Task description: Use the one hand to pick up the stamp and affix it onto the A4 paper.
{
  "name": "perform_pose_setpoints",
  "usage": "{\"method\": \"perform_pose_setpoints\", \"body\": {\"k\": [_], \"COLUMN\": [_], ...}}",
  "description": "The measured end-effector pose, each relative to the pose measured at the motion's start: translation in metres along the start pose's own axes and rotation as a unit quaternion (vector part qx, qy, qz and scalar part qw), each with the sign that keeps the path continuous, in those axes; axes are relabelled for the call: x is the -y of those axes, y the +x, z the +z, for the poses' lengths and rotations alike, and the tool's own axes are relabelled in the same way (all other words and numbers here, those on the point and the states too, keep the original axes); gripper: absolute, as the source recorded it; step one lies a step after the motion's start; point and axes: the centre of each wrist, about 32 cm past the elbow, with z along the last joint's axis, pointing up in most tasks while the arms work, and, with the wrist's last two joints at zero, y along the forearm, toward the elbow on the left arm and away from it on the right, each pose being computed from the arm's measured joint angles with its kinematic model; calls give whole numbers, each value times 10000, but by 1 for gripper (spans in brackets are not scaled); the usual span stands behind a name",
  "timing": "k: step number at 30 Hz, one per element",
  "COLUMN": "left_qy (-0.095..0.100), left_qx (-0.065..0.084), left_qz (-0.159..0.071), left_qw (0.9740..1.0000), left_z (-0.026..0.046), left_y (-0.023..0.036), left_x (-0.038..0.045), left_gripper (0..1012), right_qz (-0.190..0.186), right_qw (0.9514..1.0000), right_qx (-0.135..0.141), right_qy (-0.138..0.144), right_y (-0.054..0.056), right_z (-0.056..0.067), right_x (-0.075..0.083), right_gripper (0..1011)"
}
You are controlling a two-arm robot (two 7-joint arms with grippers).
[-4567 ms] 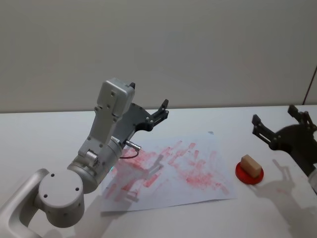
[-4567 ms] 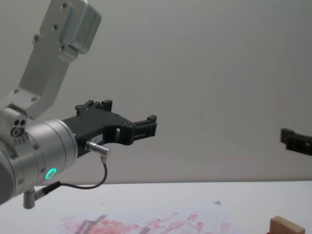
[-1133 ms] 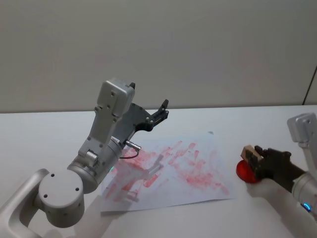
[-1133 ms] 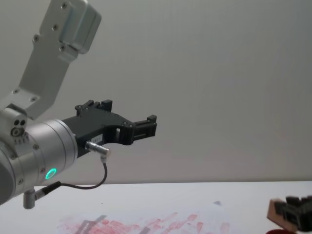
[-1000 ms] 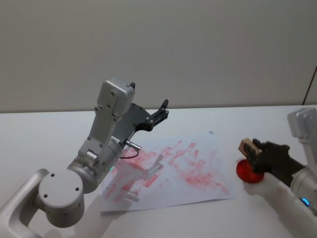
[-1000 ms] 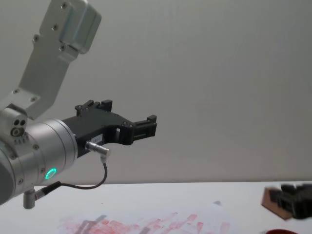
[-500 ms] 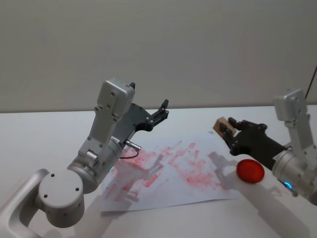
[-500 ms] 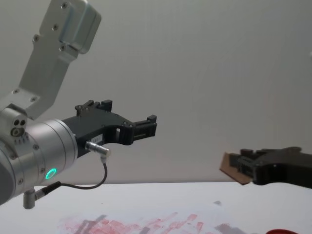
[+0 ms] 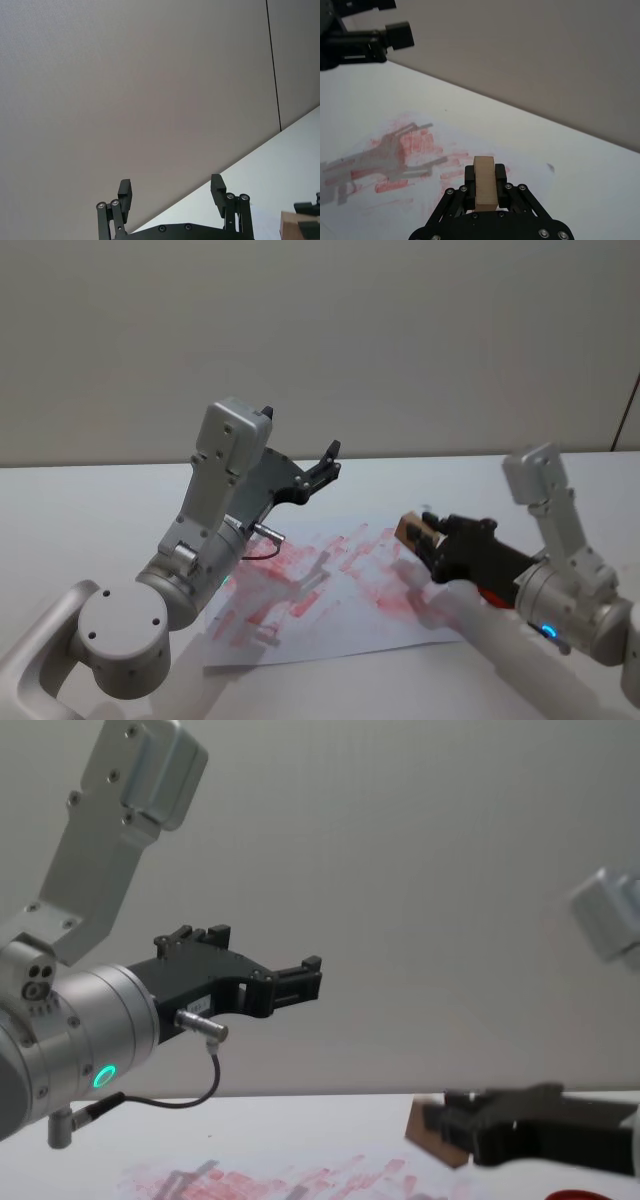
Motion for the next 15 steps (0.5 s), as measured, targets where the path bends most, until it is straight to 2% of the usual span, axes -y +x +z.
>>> {"method": "perform_pose_setpoints", "body": {"k": [7,15], "left_qy": [0,0], "left_qx": [0,0], "left_qz": [0,0], "left_qw": [10000,10000], "left_z": [0,0], "left_y": [0,0], "left_x": [0,0], "left_gripper": [1001,1001], "right_qz": [98,189], "right_qw": [9993,9981], "right_qx": [-10,7], "right_qy": [-356,-580], "right_y": [-32,-63], "right_z": [-105,-172], "right_x": [-65,-128], "right_gripper": [224,223]}}
